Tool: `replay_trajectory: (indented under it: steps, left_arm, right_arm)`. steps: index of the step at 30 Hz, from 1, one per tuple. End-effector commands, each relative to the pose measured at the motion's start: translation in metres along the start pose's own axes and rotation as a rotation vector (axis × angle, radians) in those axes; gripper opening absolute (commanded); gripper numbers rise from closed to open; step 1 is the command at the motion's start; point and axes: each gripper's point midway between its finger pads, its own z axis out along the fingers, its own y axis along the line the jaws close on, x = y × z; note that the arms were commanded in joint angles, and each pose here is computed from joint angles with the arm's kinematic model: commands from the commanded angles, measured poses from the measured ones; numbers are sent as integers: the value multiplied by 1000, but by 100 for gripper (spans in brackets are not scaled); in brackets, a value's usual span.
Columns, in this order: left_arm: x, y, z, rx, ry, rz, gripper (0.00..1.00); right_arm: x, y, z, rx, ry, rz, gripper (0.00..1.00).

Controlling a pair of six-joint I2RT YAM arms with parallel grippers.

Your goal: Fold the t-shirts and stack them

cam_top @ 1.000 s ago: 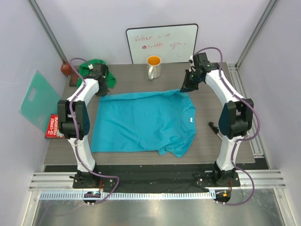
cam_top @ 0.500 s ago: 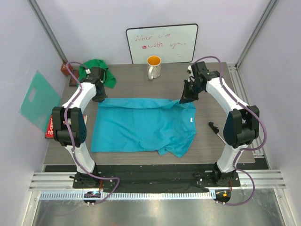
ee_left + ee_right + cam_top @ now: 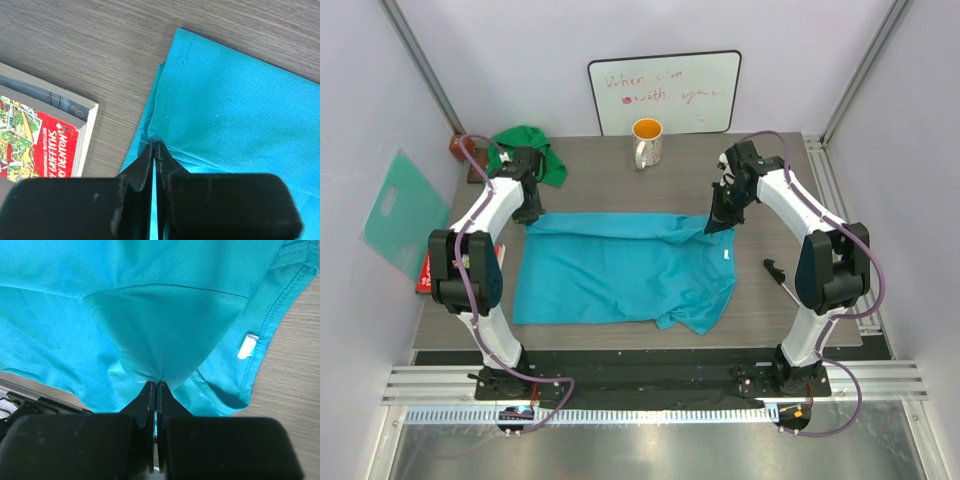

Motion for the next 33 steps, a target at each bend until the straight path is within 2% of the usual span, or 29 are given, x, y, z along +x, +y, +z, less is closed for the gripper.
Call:
replay_trajectory:
  steps: [1,11,12,14,15,19,21,28,33]
  left_arm:
    - [5,4,0,-31,23,-5,0]
    - [23,11,12,-93,105,9,1]
    - [27,13,14,-112,124,13,9]
    - [23,14,13,-121,121,7,17]
    - [22,14,12,-126,120,3,25]
    - [13,13,6,-119,95,-13,38]
    - [10,13,5,-117,87,-16,39]
    - [2,11,5,-112,78,-17,39]
    - [-7,-5,6,-44,64,-27,39]
  right_arm:
    - [2,-3,-9,18,-12,-24,1]
    - [5,-6,-5,36,27,-11,1]
    - [8,-7,-4,42,39,-8,1]
    - [11,-7,-3,39,59,-5,9]
    - [13,-8,-2,44,66,-6,23]
    - [22,-14,-4,88,90,-1,29]
    - [24,-15,-5,93,93,-3,36]
    - [4,-15,-17,123,-3,-6,39]
    - [-13,-26,18,150,-29,1,37]
